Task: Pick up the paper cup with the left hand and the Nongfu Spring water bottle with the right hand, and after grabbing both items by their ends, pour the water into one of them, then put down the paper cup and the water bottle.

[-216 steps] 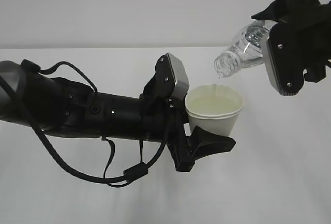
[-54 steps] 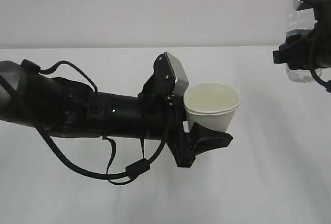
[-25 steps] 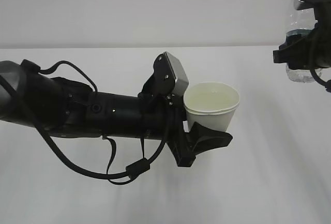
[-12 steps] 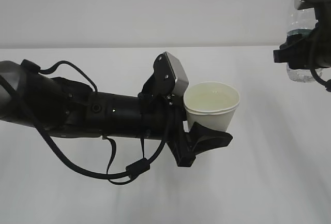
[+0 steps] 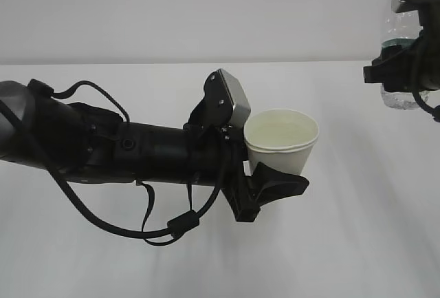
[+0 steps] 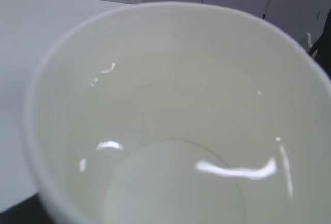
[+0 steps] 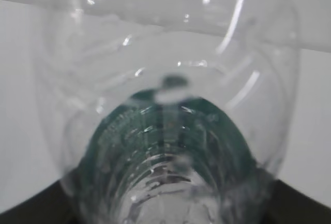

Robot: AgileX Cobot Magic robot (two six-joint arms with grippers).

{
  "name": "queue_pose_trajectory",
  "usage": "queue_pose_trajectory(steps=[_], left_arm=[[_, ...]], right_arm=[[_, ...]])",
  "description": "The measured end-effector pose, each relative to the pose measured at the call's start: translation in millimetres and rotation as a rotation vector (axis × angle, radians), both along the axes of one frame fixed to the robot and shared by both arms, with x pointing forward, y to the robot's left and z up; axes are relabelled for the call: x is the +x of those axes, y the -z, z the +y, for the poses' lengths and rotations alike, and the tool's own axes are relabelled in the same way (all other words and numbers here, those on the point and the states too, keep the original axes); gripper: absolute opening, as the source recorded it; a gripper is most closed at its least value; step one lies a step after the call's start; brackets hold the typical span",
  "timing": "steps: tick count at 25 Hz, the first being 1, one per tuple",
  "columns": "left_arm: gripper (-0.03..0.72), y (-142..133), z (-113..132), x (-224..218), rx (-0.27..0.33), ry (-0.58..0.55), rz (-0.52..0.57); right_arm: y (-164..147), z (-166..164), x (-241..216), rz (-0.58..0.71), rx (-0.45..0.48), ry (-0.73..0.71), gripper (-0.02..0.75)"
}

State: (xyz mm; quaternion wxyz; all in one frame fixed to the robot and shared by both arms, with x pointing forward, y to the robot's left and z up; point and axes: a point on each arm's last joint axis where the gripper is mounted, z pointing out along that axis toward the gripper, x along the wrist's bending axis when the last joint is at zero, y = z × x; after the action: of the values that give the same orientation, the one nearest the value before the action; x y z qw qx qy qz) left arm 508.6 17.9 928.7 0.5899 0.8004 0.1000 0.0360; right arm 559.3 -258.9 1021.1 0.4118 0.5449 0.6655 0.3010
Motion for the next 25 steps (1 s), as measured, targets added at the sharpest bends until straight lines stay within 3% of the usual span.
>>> queue_pose_trajectory(steps=[25], left_arm=[[0.454, -0.1, 0.0, 0.1, -0.001, -0.002, 0.001]], right_arm=[[-3.2, 0.1, 1.6, -0.012, 0.021, 0.013, 0.405]])
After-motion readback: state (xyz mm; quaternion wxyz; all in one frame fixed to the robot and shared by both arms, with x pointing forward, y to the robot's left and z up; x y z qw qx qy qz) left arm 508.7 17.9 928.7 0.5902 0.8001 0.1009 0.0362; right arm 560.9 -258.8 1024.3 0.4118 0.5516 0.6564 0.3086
